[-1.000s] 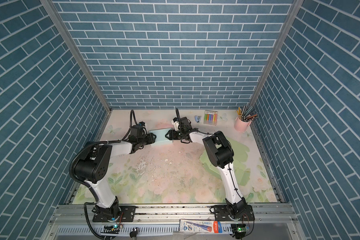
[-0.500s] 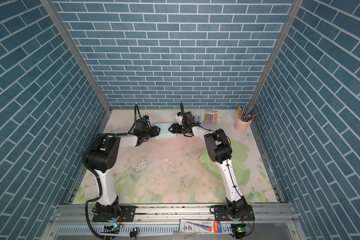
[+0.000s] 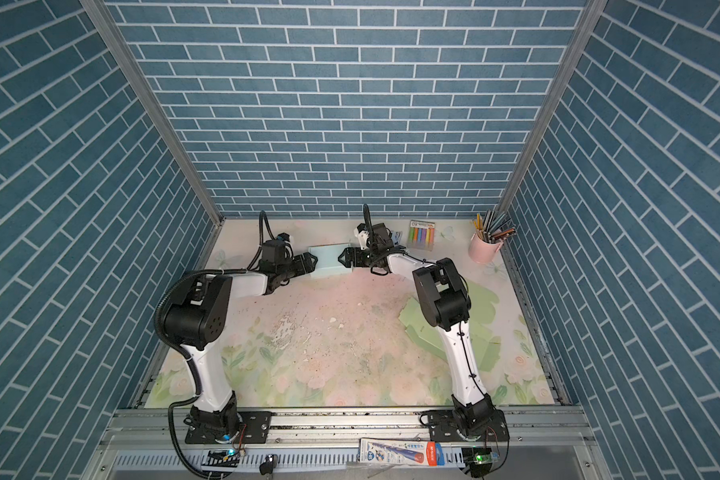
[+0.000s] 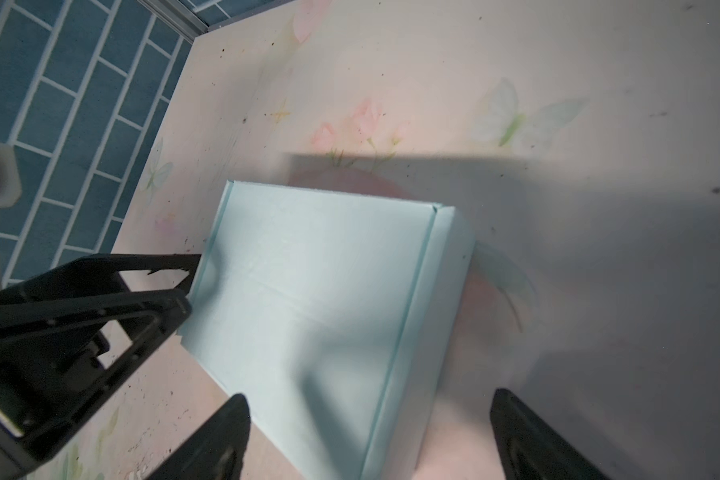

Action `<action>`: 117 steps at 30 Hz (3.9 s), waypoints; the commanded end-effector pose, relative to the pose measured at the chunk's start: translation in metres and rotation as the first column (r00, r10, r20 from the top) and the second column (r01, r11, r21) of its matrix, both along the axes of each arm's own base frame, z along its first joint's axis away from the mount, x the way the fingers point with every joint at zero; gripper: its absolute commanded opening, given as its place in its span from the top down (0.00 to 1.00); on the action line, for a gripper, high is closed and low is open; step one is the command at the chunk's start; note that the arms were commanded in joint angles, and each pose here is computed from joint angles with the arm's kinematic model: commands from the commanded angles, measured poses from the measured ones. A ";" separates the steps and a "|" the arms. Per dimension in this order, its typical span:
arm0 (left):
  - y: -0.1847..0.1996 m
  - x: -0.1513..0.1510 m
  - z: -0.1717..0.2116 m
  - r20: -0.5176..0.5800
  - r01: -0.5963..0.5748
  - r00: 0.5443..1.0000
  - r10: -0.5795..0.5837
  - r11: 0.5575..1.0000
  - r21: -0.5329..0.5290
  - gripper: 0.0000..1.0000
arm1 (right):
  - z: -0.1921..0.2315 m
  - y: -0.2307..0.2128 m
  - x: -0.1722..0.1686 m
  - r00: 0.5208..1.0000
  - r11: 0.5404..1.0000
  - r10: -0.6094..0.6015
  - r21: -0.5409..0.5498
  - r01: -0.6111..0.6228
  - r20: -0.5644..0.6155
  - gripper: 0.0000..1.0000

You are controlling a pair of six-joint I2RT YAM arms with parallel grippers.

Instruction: Fold the paper box

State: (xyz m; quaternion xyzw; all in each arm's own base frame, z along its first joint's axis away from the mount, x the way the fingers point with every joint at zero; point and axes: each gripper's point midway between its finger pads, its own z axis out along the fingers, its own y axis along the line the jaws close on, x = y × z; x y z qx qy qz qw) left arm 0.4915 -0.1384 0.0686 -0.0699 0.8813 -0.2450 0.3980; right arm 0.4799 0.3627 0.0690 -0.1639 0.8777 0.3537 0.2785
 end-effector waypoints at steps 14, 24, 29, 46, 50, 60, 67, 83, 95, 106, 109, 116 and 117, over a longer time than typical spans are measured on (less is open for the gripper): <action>-0.025 -0.139 0.076 0.160 0.148 0.978 -0.132 0.985 -0.090 0.12 | 0.064 -0.102 -0.105 0.975 0.922 -0.089 -0.352 0.158 0.204 0.10; -0.086 -0.226 0.083 0.178 0.322 0.933 -0.313 0.946 -0.025 0.12 | 0.026 -0.183 -0.180 0.969 0.803 -0.199 -0.544 0.246 0.144 0.11; -0.090 -0.241 0.077 0.165 0.328 0.932 -0.323 0.945 -0.004 0.12 | -0.002 -0.201 -0.187 0.967 0.721 -0.232 -0.649 0.242 0.103 0.15; -0.088 -0.245 0.081 0.174 0.314 0.935 -0.308 0.949 -0.007 0.12 | -0.028 -0.204 -0.190 0.972 0.568 -0.208 -0.796 0.208 0.105 0.34; -0.089 -0.244 0.082 0.175 0.313 0.936 -0.305 0.950 -0.014 0.12 | -0.025 -0.203 -0.192 0.973 0.535 -0.196 -0.819 0.209 0.120 0.42; -0.090 -0.242 0.084 0.176 0.307 0.938 -0.299 0.951 -0.023 0.12 | -0.016 -0.207 -0.200 0.970 0.472 -0.186 -0.851 0.229 0.158 0.67; -0.090 -0.242 0.083 0.175 0.307 0.938 -0.298 0.951 -0.024 0.11 | -0.010 -0.208 -0.202 0.966 0.465 -0.189 -0.850 0.248 0.178 0.74; -0.075 -0.237 0.105 0.215 0.248 0.946 -0.244 0.969 0.007 0.12 | 0.027 -0.187 -0.224 0.960 0.518 -0.115 -0.809 0.278 0.256 0.95; -0.037 -0.220 0.128 0.222 0.184 0.962 -0.162 0.979 -0.084 0.12 | 0.062 -0.028 -0.331 0.821 0.800 0.446 -0.570 -0.188 0.356 0.96; -0.040 -0.214 0.101 0.155 0.204 0.969 -0.192 0.977 -0.063 0.12 | 0.022 -0.021 -0.399 0.712 0.709 0.645 -0.564 -0.423 0.278 0.94; -0.043 -0.215 0.084 0.112 0.222 0.970 -0.215 0.974 -0.052 0.12 | 0.014 -0.030 -0.391 0.748 0.713 0.612 -0.589 -0.380 0.258 0.88; -0.046 -0.225 0.058 0.049 0.245 0.969 -0.244 0.969 -0.013 0.12 | 0.035 -0.048 -0.373 0.879 0.863 0.436 -0.367 -0.347 0.194 0.54; -0.047 -0.227 0.055 0.043 0.252 0.967 -0.251 0.968 -0.008 0.12 | 0.042 -0.053 -0.369 0.900 0.890 0.394 -0.320 -0.323 0.186 0.50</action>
